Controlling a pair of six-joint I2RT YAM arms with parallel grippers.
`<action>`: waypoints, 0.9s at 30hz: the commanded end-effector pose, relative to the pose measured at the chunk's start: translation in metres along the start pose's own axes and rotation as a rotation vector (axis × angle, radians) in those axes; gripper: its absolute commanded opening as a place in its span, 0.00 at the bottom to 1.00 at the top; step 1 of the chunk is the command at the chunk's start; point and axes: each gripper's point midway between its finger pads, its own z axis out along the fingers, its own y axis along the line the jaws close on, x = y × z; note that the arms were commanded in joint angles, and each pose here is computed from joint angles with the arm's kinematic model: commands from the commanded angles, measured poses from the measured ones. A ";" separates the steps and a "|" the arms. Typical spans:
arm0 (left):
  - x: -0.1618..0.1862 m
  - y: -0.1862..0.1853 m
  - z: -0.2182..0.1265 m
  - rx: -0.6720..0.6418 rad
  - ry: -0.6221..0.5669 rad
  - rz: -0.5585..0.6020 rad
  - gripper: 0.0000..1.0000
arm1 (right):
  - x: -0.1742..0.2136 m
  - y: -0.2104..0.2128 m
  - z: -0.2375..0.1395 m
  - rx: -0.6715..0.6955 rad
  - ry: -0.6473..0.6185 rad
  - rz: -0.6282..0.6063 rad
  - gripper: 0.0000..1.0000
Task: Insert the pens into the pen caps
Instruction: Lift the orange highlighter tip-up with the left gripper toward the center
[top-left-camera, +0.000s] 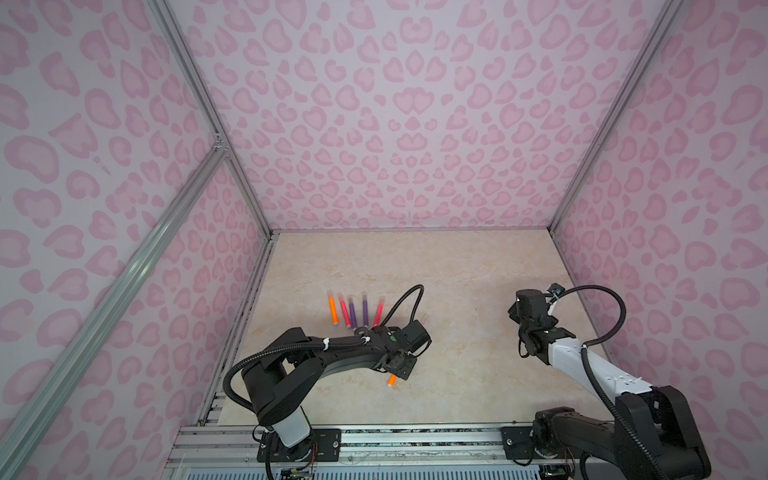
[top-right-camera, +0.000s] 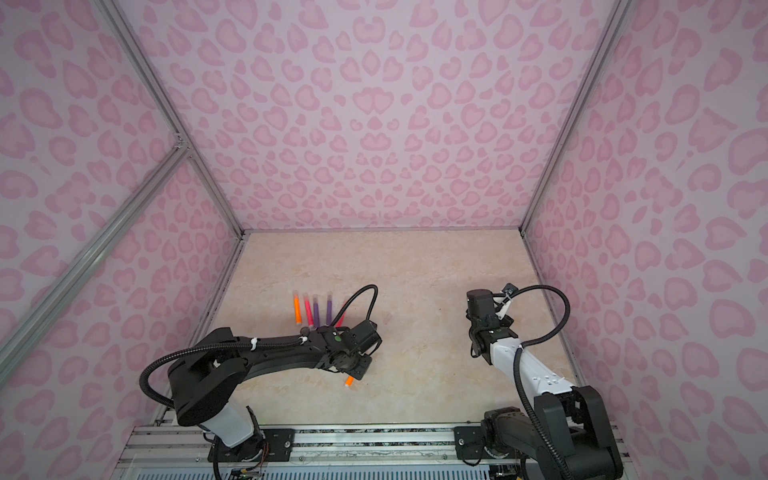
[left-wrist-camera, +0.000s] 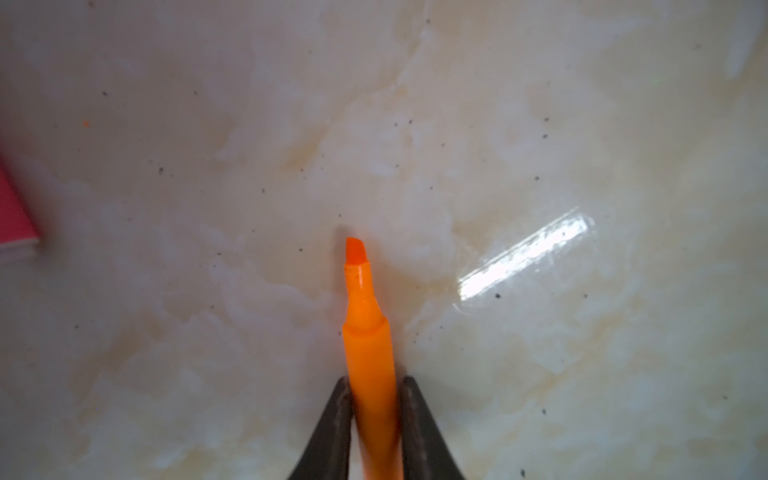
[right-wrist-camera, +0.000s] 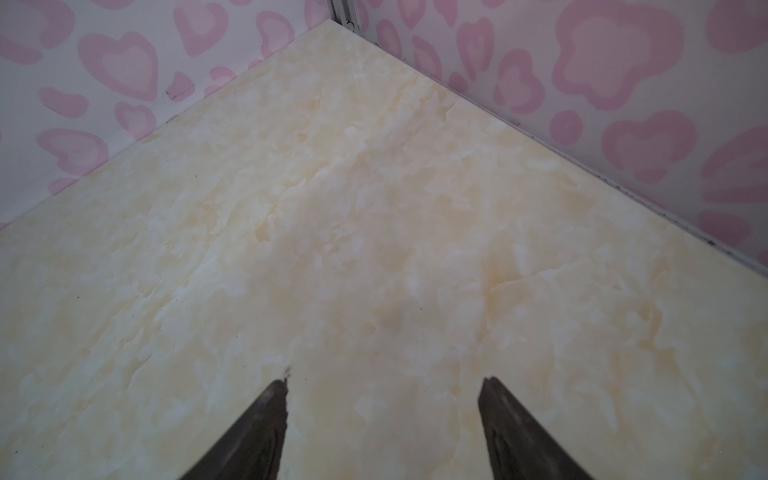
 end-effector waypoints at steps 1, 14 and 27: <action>0.021 0.013 0.005 -0.066 0.081 0.008 0.21 | -0.002 -0.001 0.000 0.011 -0.005 0.003 0.74; -0.011 -0.008 -0.026 0.066 -0.060 0.000 0.03 | -0.002 -0.002 -0.004 0.009 0.003 0.003 0.72; -0.151 0.040 -0.220 0.090 -0.840 -0.266 0.03 | -0.043 0.087 -0.154 -0.722 -0.038 0.160 0.87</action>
